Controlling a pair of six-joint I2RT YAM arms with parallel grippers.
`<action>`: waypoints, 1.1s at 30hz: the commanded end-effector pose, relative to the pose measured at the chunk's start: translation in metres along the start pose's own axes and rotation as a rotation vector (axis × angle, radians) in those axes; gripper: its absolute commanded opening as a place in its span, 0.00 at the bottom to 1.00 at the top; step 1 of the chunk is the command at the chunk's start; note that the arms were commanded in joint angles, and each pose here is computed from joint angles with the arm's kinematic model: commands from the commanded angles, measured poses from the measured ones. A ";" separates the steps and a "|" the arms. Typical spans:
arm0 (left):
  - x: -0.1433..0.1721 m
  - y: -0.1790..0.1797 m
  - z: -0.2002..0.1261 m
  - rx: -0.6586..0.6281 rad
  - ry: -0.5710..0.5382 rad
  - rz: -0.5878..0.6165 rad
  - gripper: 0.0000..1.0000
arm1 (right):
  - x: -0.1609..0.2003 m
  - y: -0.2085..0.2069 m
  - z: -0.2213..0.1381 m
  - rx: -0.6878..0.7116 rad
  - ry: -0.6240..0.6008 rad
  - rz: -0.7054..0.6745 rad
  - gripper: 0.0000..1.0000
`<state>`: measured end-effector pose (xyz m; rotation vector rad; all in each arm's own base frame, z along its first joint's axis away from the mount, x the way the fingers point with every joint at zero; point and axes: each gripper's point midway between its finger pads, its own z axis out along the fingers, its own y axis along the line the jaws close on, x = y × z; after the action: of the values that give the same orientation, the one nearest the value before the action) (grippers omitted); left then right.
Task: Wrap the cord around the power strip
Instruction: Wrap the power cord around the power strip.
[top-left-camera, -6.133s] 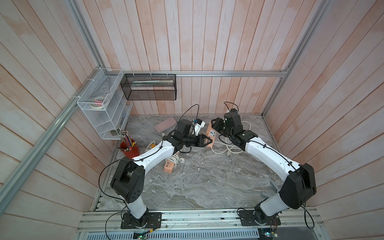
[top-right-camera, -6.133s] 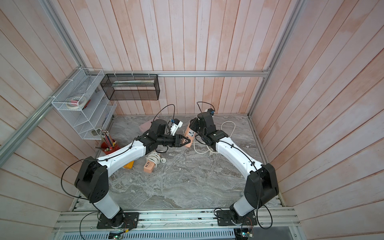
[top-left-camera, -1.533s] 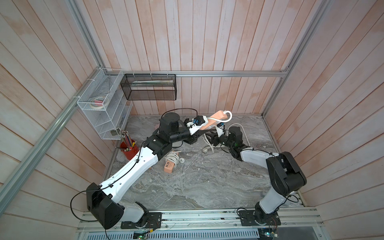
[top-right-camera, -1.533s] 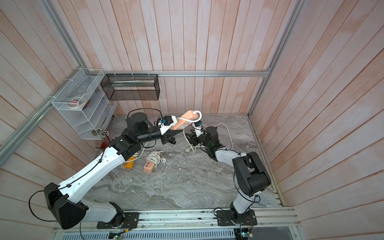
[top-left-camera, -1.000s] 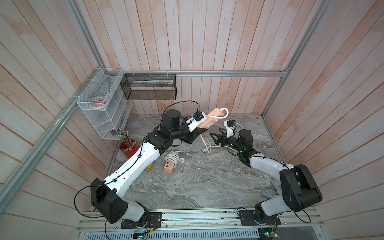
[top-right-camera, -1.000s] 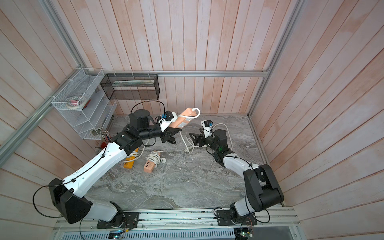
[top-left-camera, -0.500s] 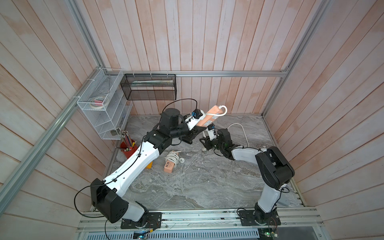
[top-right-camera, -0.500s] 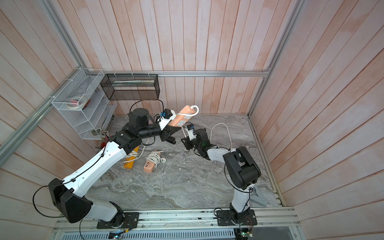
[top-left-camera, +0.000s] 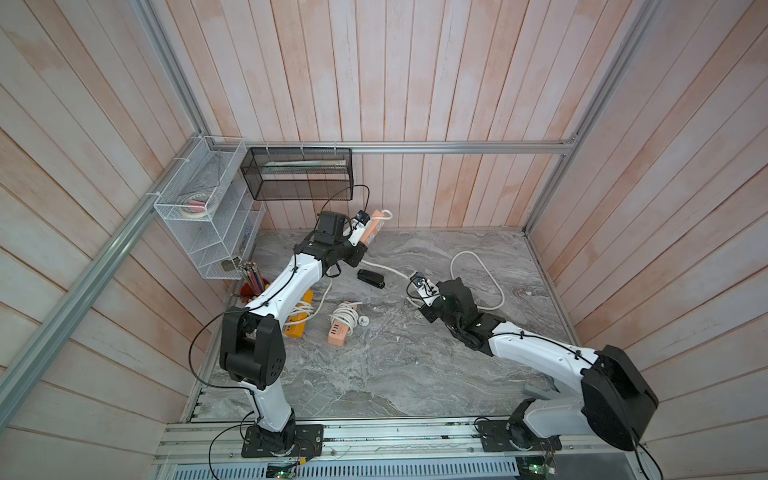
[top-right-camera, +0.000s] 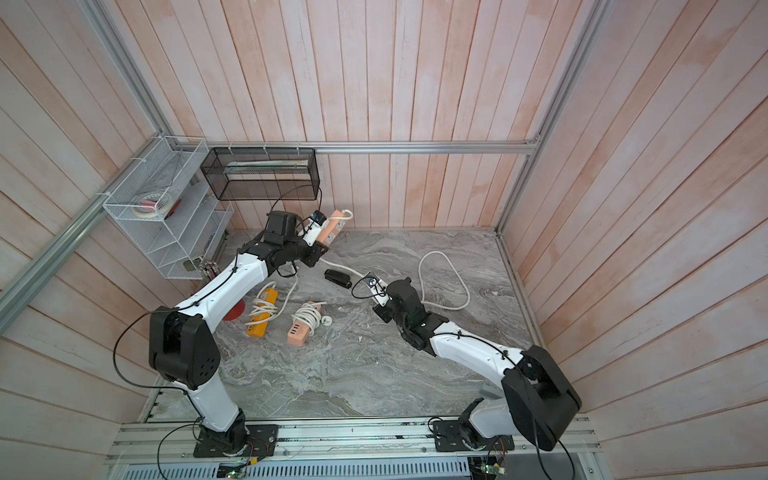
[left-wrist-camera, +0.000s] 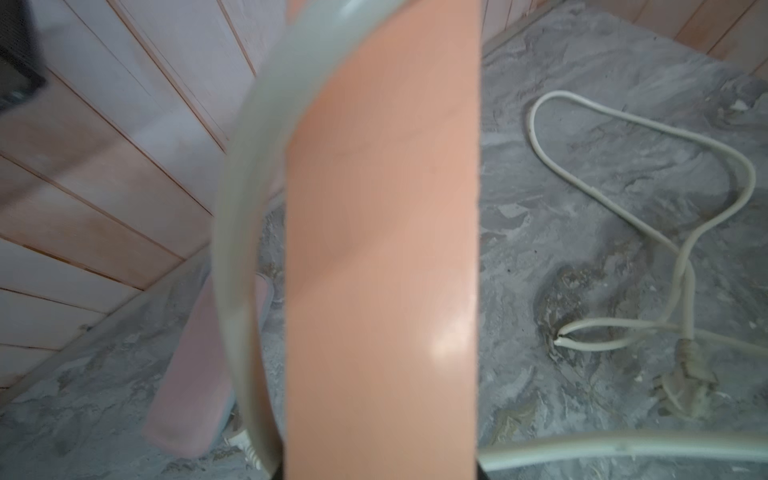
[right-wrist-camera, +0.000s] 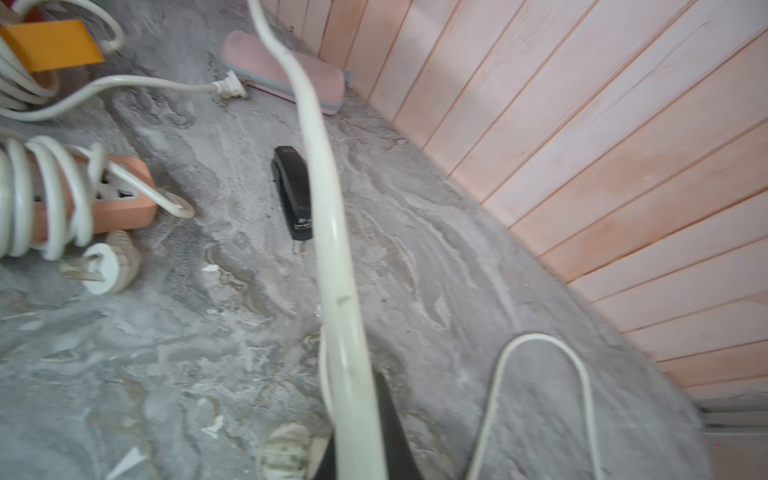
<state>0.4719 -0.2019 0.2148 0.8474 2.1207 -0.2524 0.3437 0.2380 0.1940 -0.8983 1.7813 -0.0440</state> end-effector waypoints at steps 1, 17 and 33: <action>-0.020 0.012 -0.023 -0.040 -0.063 0.023 0.00 | -0.002 -0.046 -0.006 0.122 0.077 -0.114 0.00; -0.030 0.051 -0.062 0.046 -0.211 -0.276 0.00 | 0.037 -0.072 0.012 0.169 0.210 -0.073 0.00; 0.037 -0.126 -0.002 0.335 0.116 0.394 0.00 | -0.142 -0.132 -0.042 0.090 -0.295 -0.065 0.00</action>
<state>0.4148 -0.2608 0.1887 1.2073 2.0925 -0.3194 0.3881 0.2068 0.3646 -0.8437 1.5002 -0.1156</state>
